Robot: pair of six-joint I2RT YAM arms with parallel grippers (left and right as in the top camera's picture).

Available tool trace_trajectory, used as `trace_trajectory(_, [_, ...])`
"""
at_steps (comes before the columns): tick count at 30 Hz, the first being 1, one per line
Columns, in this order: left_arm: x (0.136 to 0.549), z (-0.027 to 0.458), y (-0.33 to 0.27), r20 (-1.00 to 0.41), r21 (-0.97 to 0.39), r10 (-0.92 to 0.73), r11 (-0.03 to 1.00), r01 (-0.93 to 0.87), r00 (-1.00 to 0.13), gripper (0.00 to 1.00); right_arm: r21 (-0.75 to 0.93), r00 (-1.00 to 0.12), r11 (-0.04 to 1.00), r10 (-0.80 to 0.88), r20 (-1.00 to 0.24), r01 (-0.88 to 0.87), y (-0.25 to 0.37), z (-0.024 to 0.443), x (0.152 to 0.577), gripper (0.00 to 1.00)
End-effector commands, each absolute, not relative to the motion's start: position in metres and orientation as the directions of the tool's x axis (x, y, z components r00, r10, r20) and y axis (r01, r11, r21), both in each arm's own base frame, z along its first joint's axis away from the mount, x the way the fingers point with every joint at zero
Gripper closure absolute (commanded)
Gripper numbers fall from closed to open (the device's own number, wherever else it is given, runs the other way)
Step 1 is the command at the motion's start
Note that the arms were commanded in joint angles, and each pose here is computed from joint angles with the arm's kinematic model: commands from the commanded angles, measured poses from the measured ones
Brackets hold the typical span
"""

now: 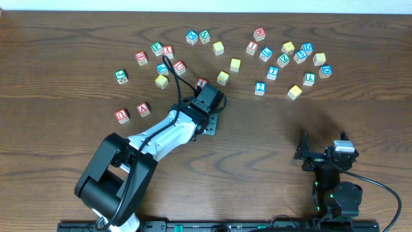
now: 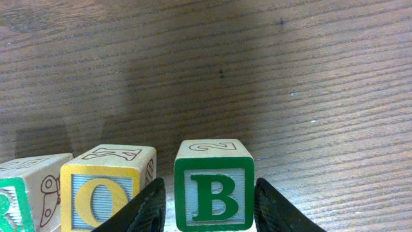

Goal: Spell out ROBOT
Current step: 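Open the left gripper and release the green B block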

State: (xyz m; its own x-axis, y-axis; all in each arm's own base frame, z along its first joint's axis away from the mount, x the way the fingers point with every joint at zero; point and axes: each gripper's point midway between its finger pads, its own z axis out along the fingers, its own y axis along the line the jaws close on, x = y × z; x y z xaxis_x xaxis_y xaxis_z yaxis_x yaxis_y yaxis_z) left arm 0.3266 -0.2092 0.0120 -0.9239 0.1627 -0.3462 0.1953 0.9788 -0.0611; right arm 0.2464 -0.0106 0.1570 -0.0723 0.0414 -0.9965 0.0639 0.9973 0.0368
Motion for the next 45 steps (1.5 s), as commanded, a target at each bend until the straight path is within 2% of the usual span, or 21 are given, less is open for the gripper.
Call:
trace_trajectory(1, [0.331,0.019,-0.212,-0.361,-0.064,0.166,0.977,0.202,-0.918,0.57,0.043,-0.075,0.997,0.048,-0.996,0.063,-0.01,0.156,0.246,0.01])
trace_trajectory(45, [0.359,0.05,-0.228,-0.455,-0.07,0.188,0.967,0.246,-0.87,0.57,0.043,-0.075,0.997,0.048,-0.996,0.063,-0.01,0.156,0.246,0.01])
